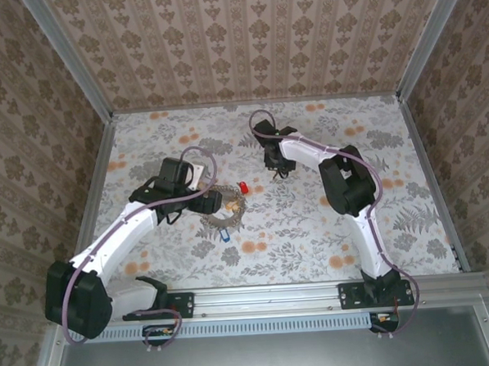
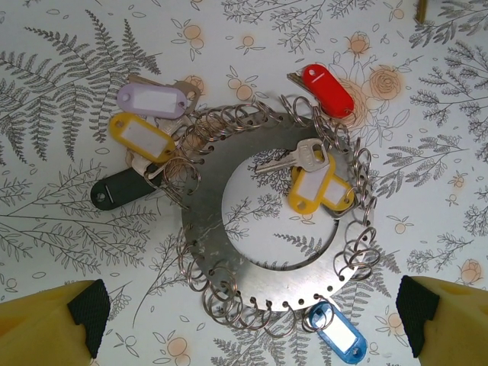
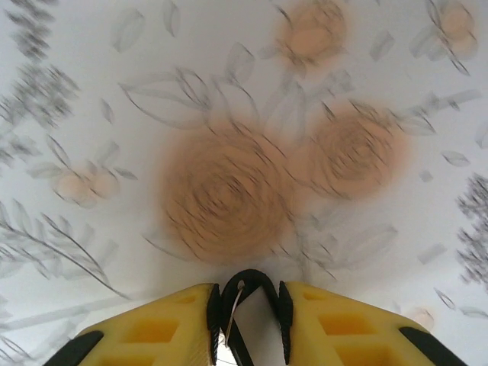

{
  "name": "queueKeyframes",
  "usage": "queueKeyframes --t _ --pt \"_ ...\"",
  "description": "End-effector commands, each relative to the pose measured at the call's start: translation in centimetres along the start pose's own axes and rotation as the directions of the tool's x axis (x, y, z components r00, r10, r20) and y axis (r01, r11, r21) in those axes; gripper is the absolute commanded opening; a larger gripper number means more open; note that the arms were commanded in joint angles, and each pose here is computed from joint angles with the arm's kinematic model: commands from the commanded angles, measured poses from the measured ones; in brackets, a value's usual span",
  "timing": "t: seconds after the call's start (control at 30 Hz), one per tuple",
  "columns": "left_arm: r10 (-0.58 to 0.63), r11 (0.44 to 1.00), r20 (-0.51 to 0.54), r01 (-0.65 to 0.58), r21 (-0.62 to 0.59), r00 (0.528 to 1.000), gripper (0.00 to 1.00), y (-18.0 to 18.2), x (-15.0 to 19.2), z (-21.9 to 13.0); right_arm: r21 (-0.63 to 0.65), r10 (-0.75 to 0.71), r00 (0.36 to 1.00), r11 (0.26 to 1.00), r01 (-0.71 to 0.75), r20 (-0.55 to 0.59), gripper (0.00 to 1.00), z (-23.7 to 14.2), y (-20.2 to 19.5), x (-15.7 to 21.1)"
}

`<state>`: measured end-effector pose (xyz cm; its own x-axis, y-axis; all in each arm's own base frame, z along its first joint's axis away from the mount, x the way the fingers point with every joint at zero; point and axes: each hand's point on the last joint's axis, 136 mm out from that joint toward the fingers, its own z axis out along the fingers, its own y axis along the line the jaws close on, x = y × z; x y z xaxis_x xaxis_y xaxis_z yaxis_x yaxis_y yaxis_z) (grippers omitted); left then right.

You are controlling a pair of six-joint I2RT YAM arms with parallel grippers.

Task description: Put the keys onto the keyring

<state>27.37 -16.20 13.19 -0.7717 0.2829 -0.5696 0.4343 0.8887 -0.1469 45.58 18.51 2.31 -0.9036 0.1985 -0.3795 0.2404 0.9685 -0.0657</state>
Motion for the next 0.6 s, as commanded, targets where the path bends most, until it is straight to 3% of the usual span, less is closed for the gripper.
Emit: queueKeyframes --t 0.0,0.17,0.33,0.57 --pt "-0.016 1.000 0.000 0.016 0.008 1.000 1.00 -0.3 -0.3 -0.1 0.017 -0.024 0.996 1.000 0.026 -0.080 0.28 -0.9 -2.3 3.2" --pt "-0.016 1.000 0.002 0.017 -0.011 1.000 1.00 0.0 -0.3 -0.3 -0.014 -0.106 0.987 0.994 0.105 -0.120 0.26 -3.1 -4.8 6.1" --pt "-0.011 1.000 0.000 0.011 -0.007 1.000 1.00 -0.2 -0.2 -0.2 -0.037 -0.156 0.964 0.988 0.152 -0.215 0.27 -4.0 -8.1 11.7" --pt "-0.003 1.000 -0.019 0.003 -0.011 1.000 1.00 -0.3 0.1 0.2 -0.083 -0.143 0.959 0.989 0.126 -0.244 0.35 -6.2 -11.2 16.2"
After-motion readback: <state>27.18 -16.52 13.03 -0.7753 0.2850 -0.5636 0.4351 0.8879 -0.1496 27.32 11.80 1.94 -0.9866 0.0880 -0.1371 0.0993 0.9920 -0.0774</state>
